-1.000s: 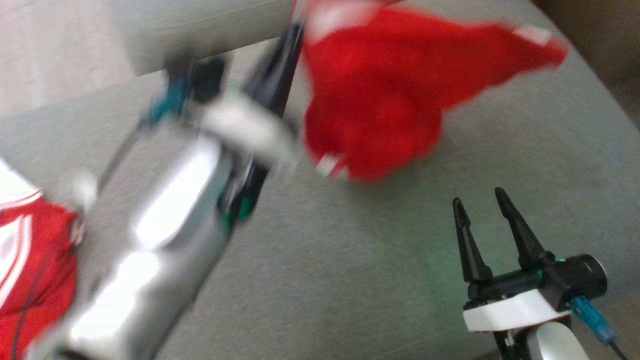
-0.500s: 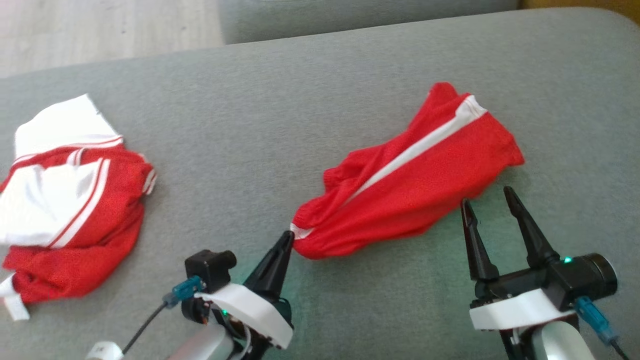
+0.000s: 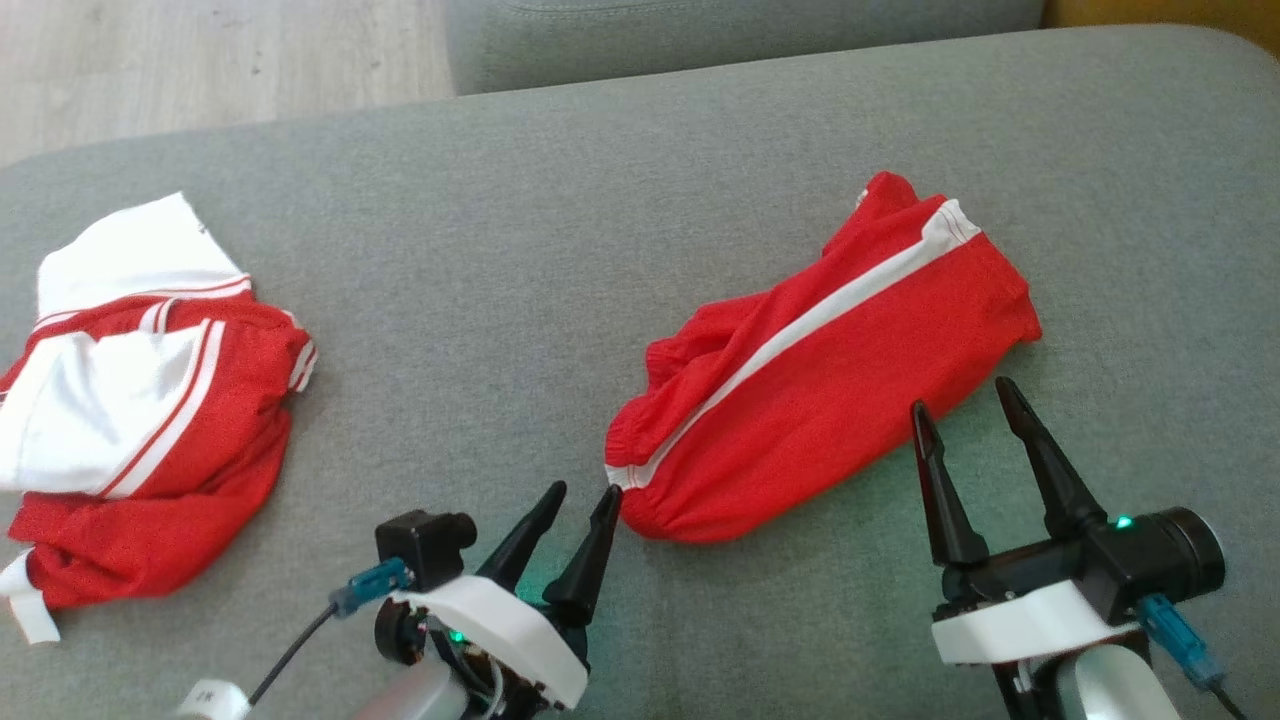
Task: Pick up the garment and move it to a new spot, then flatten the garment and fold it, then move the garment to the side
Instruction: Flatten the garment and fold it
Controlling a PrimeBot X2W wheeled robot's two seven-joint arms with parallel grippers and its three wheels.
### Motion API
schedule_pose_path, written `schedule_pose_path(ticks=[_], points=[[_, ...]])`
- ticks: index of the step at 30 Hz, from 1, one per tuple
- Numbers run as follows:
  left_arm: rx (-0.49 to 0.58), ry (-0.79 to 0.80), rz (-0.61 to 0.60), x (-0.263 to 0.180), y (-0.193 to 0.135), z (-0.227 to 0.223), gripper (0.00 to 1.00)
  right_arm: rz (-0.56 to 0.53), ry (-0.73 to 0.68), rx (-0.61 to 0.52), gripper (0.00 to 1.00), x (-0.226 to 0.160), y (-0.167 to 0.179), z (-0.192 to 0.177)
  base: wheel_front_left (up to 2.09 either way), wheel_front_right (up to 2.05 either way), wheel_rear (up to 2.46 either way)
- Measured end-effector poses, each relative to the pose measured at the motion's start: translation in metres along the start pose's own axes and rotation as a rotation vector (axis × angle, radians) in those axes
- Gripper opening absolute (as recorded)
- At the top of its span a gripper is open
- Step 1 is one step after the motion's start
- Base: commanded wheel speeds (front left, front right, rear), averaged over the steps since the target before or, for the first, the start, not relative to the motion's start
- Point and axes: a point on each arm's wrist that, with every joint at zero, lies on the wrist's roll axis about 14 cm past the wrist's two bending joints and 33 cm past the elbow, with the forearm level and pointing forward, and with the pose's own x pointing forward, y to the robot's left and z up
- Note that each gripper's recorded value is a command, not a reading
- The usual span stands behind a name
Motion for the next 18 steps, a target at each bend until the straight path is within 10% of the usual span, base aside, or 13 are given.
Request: schedule_pose_path(ticks=[14,15,17,18], points=[[0.011,0.072,-0.073,0.023,-0.010,-0.008,1.00,-0.042,0.024,-0.003,1.00,-0.007,-0.012,-0.006,0.00,0.00,0.00],[0.013,0.078,-0.073,0.023,-0.010,-0.010,0.83,-0.044,0.025,-0.003,1.00,-0.007,-0.012,-0.007,0.00,0.00,0.00],[0.018,0.080,-0.075,0.024,-0.009,-0.012,0.00,-0.048,0.027,-0.003,1.00,-0.008,-0.014,-0.007,0.00,0.00,0.00],[0.019,0.081,-0.080,0.024,-0.010,-0.012,0.00,-0.049,0.027,-0.004,1.00,-0.008,-0.014,-0.007,0.00,0.00,0.00]])
